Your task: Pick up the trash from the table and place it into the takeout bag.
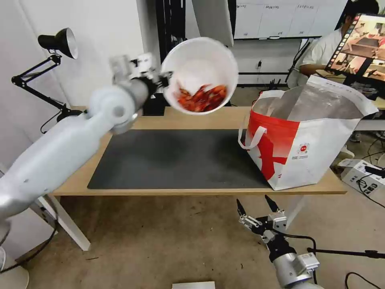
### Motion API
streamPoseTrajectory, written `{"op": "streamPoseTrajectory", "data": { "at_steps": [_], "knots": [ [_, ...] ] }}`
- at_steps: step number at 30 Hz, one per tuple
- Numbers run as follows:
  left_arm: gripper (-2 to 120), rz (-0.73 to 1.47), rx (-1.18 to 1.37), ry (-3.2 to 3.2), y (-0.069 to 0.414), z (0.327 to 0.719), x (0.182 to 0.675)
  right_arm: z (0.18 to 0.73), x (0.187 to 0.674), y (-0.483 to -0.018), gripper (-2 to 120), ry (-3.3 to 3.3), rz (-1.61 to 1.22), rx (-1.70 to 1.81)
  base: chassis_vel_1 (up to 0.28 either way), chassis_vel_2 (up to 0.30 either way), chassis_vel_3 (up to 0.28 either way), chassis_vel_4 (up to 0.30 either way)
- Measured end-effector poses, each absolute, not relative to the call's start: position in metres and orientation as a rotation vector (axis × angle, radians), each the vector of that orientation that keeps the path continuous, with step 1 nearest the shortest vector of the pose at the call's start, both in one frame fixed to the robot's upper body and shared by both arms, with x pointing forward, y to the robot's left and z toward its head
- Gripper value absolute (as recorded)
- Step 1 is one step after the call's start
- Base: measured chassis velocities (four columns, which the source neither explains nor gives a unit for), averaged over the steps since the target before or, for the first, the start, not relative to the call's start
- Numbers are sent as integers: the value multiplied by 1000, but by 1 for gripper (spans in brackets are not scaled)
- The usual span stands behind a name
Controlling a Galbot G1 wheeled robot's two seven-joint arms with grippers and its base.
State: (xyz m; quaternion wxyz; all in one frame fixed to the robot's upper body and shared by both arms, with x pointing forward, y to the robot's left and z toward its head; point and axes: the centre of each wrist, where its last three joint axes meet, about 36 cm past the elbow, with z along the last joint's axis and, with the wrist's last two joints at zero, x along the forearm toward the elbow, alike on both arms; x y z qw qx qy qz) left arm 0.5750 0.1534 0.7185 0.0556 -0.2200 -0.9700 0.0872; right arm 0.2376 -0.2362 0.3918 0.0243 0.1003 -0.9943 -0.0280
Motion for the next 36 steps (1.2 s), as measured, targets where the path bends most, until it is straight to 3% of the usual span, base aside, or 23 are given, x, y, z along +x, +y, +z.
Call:
{"op": "streamPoseTrajectory", "data": {
  "at_steps": [6,12,22,28,36],
  "knots": [
    [0,309,-749,-2891,95,730,585,392,238,-236,100,-3076,-87,310,0,0,0,0],
    [0,315,-763,-2881,80,732,587,392,238,-236,100,-3076,-87,310,0,0,0,0],
    [0,354,-787,-2769,-60,727,607,392,238,-236,100,-3076,-87,310,0,0,0,0],
    [0,311,-757,-2784,-94,715,612,392,238,-236,100,-3076,-87,310,0,0,0,0],
    [0,157,-739,-2902,-101,682,611,392,238,-236,100,-3076,-87,310,0,0,0,0]
  ]
}}
